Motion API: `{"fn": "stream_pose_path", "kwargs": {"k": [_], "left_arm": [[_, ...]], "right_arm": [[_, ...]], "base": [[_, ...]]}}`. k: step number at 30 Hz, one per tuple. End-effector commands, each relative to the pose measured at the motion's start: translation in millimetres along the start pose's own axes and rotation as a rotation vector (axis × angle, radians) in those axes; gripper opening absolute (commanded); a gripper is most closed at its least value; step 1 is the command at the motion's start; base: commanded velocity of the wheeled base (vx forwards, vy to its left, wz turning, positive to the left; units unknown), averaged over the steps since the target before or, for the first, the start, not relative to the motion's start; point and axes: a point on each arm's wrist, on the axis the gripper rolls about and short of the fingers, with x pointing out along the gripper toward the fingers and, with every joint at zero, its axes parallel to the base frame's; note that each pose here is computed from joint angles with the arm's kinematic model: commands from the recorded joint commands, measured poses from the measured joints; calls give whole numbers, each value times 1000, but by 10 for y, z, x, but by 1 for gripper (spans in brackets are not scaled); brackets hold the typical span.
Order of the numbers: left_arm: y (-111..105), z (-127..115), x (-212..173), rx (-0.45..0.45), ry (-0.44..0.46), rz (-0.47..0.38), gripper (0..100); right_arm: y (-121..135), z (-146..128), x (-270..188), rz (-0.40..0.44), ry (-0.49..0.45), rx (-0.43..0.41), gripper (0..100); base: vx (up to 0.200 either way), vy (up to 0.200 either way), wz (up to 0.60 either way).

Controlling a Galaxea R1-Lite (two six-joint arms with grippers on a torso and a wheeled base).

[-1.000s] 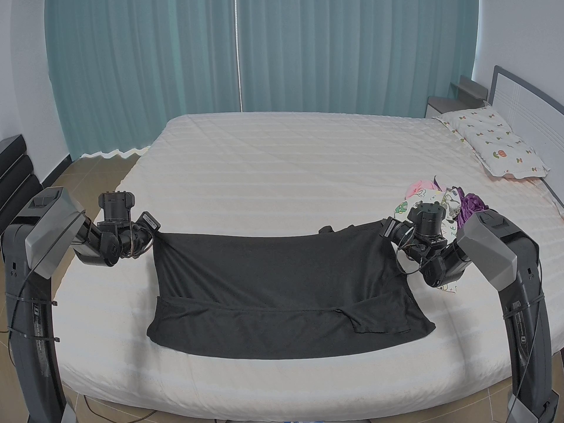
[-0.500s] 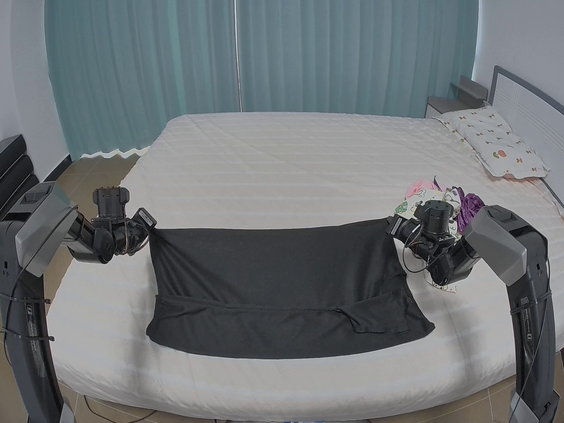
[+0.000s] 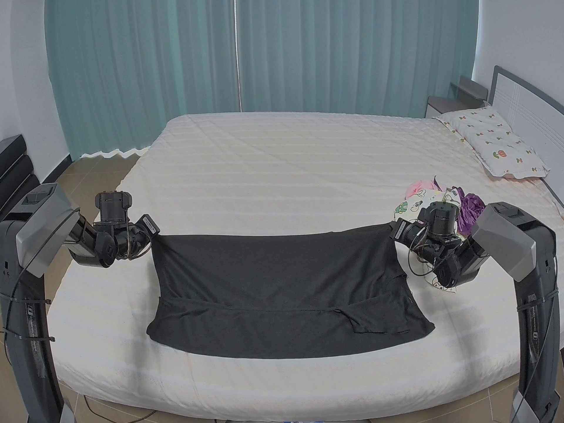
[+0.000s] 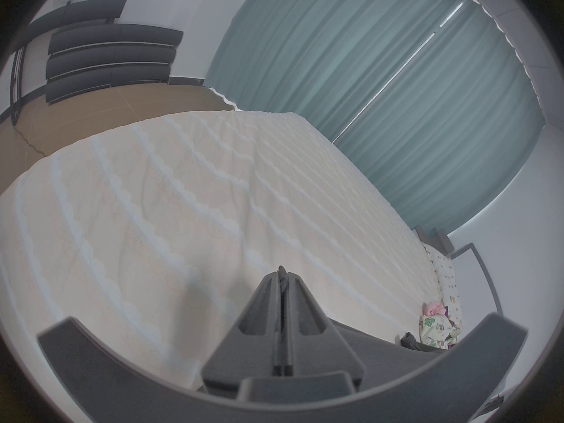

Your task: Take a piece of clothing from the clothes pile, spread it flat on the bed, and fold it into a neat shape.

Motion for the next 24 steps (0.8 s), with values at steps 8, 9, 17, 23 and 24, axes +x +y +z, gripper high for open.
{"fn": "stream_pose_path", "kwargs": {"k": [8, 9, 17, 23, 24], "left_arm": [[151, -197, -87, 55, 65, 53, 0], [151, -197, -87, 55, 65, 53, 0], [241, -322, -186, 94, 113, 85, 0], [343, -463, -230, 123, 166, 117, 0], [343, -463, -230, 123, 166, 117, 0]], "right_arm": [[13, -26, -357, 10, 96, -18, 0], [13, -26, -357, 10, 96, -18, 0], [-108, -230, -665, -2, 228, -65, 0], [-228, -375, -782, -25, 298, -75, 0], [-228, -375, -782, -25, 298, -75, 0]], "base": [[0, 0, 0], [0, 0, 0], [0, 0, 0], [0, 0, 0], [0, 0, 0]]}}
